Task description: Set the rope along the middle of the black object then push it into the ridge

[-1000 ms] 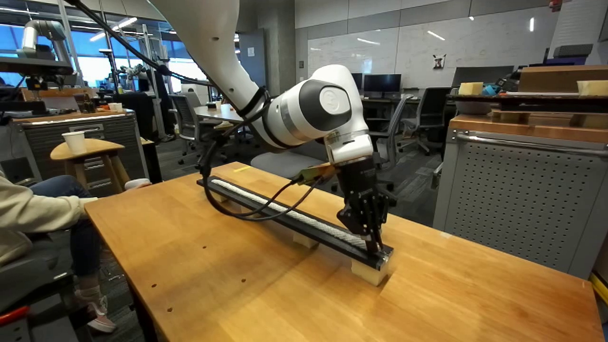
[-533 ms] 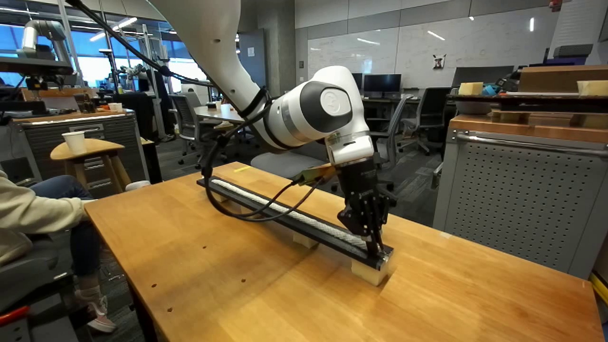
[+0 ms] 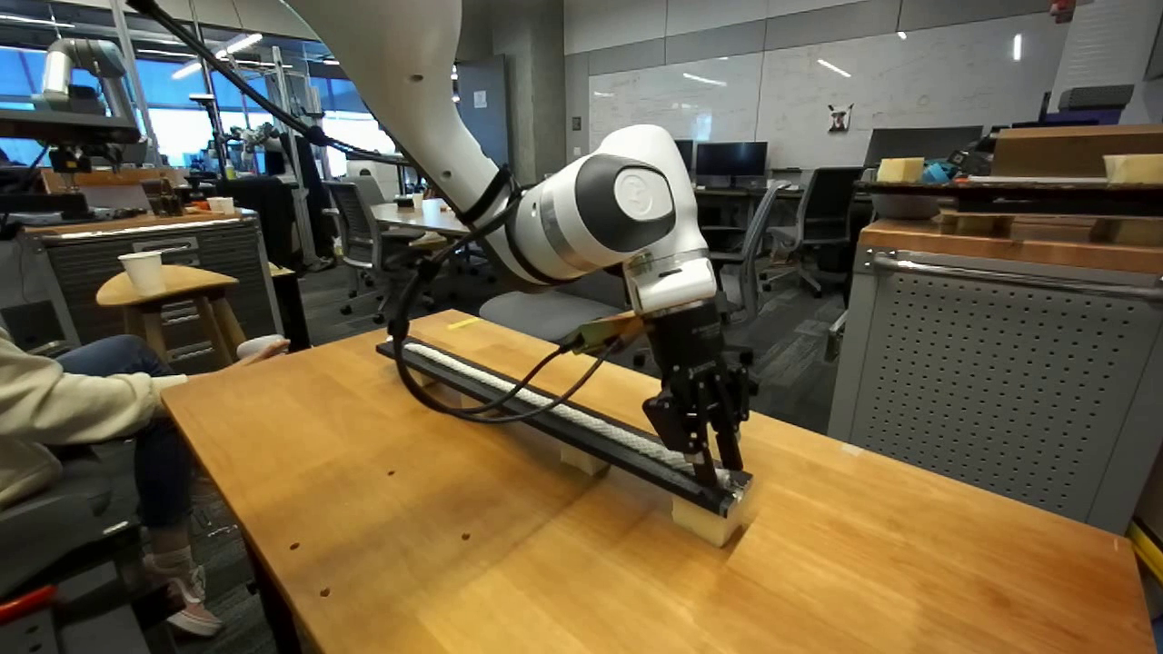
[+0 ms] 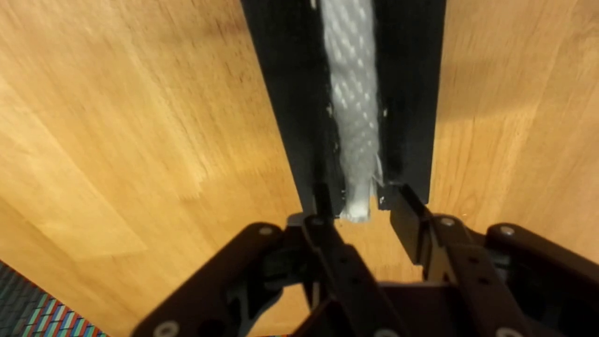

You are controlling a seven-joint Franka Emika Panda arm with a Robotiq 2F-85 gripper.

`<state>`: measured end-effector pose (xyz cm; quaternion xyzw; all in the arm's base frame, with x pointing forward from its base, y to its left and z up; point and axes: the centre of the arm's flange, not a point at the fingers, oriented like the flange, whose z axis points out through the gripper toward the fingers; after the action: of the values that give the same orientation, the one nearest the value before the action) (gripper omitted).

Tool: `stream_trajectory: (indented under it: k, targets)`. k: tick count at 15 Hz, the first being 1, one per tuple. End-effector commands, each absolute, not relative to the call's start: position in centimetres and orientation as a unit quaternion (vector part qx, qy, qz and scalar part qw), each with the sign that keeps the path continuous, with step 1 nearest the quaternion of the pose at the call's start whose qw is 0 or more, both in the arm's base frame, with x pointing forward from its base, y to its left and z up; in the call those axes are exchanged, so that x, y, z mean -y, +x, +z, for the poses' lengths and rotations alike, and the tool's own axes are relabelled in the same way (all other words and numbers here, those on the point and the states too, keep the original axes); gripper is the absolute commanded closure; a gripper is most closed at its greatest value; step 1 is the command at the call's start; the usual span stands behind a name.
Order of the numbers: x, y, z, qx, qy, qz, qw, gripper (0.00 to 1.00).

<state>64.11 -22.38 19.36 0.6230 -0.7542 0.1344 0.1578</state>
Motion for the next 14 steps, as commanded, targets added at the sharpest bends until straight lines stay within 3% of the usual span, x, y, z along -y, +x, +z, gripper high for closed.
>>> stream_trajectory:
  k: [1,4,5,14]
  targets:
    - [23.1,64.9,19.4,0.755,0.623,0.139,0.150,0.27]
    - [22.1,65.1,20.4,0.749,0.632,0.146,0.136,0.04]
    - [21.1,64.9,21.3,0.745,0.639,0.143,0.128,0.01]
    - [10.6,62.8,30.9,0.648,0.745,0.132,0.092,0.00]
